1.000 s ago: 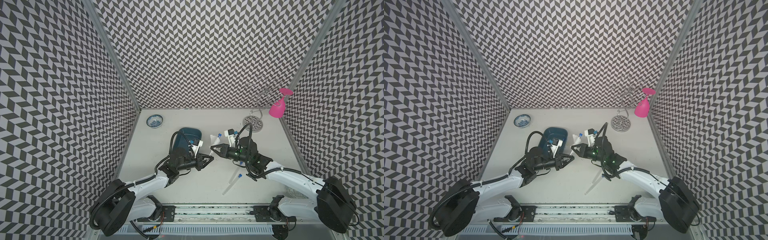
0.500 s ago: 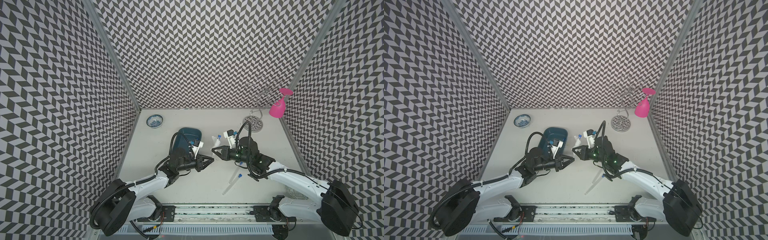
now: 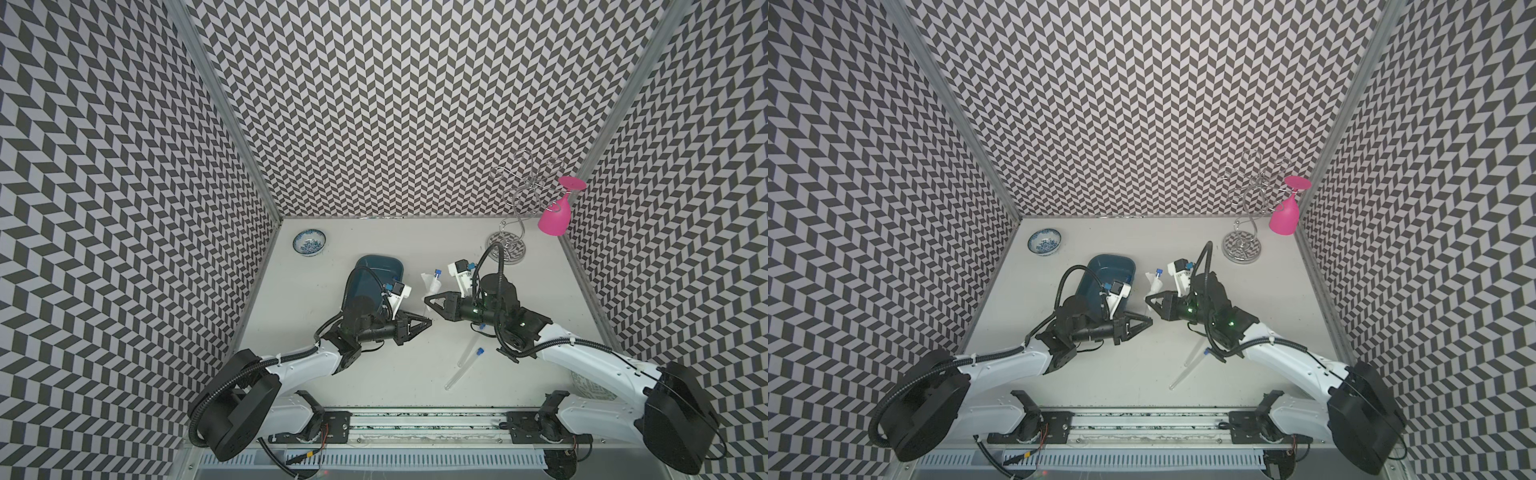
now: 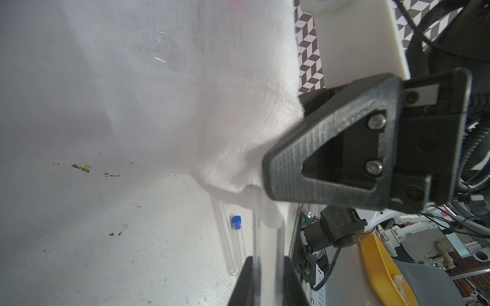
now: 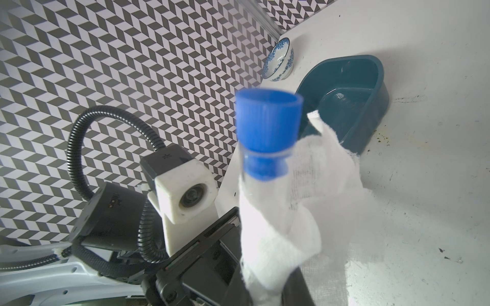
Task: Wipe the exteriors of test tubes
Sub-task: Wipe the dirt from the test tube.
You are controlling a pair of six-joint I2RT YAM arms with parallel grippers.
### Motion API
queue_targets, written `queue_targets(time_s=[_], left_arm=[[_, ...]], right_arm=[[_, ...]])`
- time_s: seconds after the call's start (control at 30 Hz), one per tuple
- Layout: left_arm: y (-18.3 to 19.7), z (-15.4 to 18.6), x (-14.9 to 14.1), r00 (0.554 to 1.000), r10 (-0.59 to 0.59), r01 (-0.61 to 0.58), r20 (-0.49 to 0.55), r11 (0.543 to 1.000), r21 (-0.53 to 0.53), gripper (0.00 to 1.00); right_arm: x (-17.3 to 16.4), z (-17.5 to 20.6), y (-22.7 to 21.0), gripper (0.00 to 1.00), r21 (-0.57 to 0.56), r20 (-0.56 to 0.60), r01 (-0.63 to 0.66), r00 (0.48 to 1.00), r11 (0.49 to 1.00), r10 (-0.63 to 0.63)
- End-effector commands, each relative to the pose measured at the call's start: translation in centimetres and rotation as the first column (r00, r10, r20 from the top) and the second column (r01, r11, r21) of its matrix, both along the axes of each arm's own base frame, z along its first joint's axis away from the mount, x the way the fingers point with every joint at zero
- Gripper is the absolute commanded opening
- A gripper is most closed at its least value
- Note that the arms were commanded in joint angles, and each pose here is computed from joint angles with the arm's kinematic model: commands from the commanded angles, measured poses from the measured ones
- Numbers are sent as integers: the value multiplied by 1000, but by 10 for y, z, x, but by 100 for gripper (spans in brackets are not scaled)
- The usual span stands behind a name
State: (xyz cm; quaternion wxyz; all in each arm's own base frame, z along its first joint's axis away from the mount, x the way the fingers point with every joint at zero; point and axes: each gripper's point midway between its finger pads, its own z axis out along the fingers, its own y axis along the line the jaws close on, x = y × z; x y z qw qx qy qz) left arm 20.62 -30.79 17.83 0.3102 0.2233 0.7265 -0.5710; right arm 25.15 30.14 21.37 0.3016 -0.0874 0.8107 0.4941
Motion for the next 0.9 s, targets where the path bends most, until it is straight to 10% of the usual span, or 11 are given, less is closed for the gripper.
queue_targets(time_s=[0.0,0.87], left_arm=[[-6,9,0,1000,-19,19,19,999,-28,14],[-2,21,1,999,12,-11,39,999,-39,12]], right_arm=[[4,12,3,13,21,48,-6,999,1000,5],[40,37,3,26,-14,156,87,984,996,-84]])
